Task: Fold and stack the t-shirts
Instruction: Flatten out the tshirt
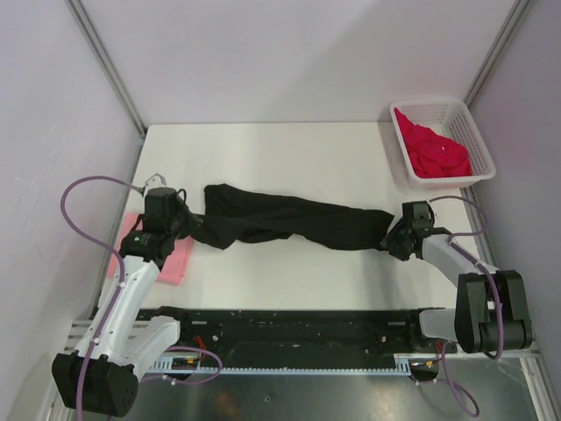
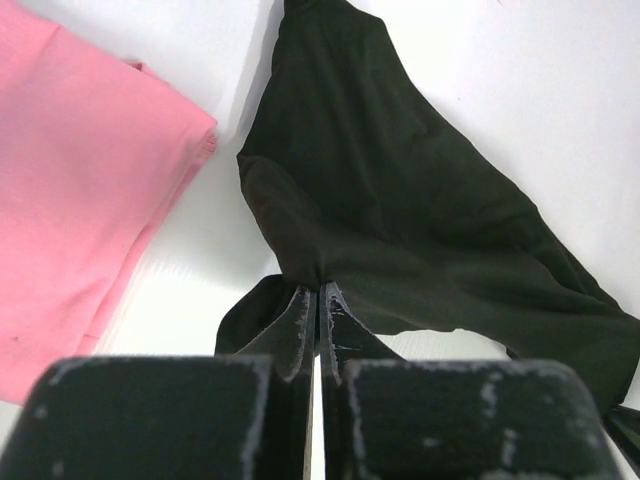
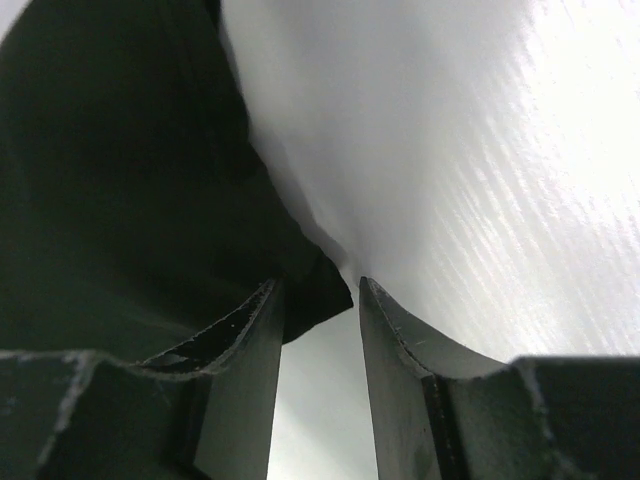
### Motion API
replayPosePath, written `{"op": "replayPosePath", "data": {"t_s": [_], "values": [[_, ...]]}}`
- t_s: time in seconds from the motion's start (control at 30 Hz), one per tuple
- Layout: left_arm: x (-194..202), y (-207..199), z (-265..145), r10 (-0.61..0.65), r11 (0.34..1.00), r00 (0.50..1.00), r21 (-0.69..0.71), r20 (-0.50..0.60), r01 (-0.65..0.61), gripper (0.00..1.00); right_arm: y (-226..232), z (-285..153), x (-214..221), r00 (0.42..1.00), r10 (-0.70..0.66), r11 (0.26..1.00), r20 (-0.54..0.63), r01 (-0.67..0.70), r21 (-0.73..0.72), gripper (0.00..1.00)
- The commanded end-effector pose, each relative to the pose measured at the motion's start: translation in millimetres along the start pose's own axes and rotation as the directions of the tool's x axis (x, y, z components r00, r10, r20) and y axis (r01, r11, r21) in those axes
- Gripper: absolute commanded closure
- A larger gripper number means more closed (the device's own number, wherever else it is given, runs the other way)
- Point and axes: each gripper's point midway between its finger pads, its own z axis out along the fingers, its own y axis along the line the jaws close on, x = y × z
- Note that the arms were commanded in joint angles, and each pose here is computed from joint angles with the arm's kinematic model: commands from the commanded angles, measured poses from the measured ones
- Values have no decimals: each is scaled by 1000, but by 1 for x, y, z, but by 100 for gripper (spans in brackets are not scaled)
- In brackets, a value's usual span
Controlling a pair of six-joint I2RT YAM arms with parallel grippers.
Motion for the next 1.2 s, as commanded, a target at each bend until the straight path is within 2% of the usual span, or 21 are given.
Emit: {"op": "replayPosePath", "data": {"t_s": [0.0,0.2,0.43,0.53,0.7,0.87,1.0,1.17], "values": [[-24,-11,-8,11,999,998,30,69,-13,100,1,5,6,1000,-19,1000,-1,19,16,60],[-22,-10,-6,4,1000,998,26,60,-6,100,-3,9,11,999,-46,998,-4,46,46,60],[-29,-16,-9,2,999,997,41,71,-5,100,11,6,1,999,-38,999,2,38,8,94],[-40,-27,-16,9,997,996,76,91,-16,100,23,-14,-21,998,-41,999,48,42,-12,99],[-75,-57,-47,18,983,984,178,177,-50,100,55,-93,-81,973,-18,993,232,44,-108,100],[-121,-90,-109,-28,948,948,311,316,-75,100,76,-183,-125,926,48,974,374,40,-224,100],[-155,-111,-176,-100,900,896,423,432,-103,100,95,-251,-141,889,105,941,445,57,-335,100],[-191,-126,-265,-192,839,807,520,559,-161,100,107,-337,-166,812,196,900,550,74,-430,100]]}}
